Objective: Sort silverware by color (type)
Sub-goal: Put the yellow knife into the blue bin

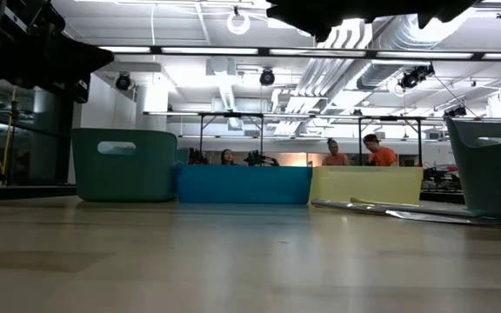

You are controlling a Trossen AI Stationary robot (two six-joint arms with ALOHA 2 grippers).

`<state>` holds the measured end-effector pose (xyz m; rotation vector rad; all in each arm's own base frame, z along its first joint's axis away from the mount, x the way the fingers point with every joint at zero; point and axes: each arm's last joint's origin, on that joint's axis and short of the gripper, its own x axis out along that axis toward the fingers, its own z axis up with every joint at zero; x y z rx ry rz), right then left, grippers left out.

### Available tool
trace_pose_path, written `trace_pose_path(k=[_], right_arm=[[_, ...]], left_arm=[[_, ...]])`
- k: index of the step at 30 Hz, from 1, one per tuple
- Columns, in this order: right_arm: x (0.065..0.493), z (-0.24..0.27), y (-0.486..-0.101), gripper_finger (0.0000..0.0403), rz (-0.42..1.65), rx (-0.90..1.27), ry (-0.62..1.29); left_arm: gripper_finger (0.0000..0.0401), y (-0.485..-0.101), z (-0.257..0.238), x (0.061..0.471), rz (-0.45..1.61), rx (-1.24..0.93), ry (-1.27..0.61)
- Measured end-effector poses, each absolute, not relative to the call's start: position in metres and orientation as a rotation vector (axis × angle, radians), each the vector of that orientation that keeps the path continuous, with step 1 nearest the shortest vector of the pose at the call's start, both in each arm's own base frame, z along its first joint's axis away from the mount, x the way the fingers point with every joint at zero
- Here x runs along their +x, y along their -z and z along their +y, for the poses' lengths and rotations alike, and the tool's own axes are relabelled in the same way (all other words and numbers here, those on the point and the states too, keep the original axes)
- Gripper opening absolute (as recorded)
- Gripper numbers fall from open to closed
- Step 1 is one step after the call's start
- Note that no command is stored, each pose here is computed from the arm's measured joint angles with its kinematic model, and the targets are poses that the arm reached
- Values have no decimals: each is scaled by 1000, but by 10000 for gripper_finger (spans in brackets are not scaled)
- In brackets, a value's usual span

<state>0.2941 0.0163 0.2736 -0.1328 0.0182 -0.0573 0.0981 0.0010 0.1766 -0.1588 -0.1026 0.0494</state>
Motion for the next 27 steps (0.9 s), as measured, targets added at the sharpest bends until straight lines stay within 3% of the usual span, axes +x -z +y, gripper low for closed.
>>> trace_pose_path(k=[5, 14, 20, 27], right_arm=[[294, 16, -274, 200, 19, -138, 57], [294, 16, -273, 200, 27, -141, 56], [294, 16, -269, 200, 60, -144, 52], [294, 16, -265, 200, 102, -146, 50]], left_arm=[[35, -183, 0, 100, -160, -235, -19], [155, -215, -11, 115, -119, -99, 71], [197, -272, -22, 129, 254, 41, 146], [196, -293, -51, 144, 812, -142, 180]])
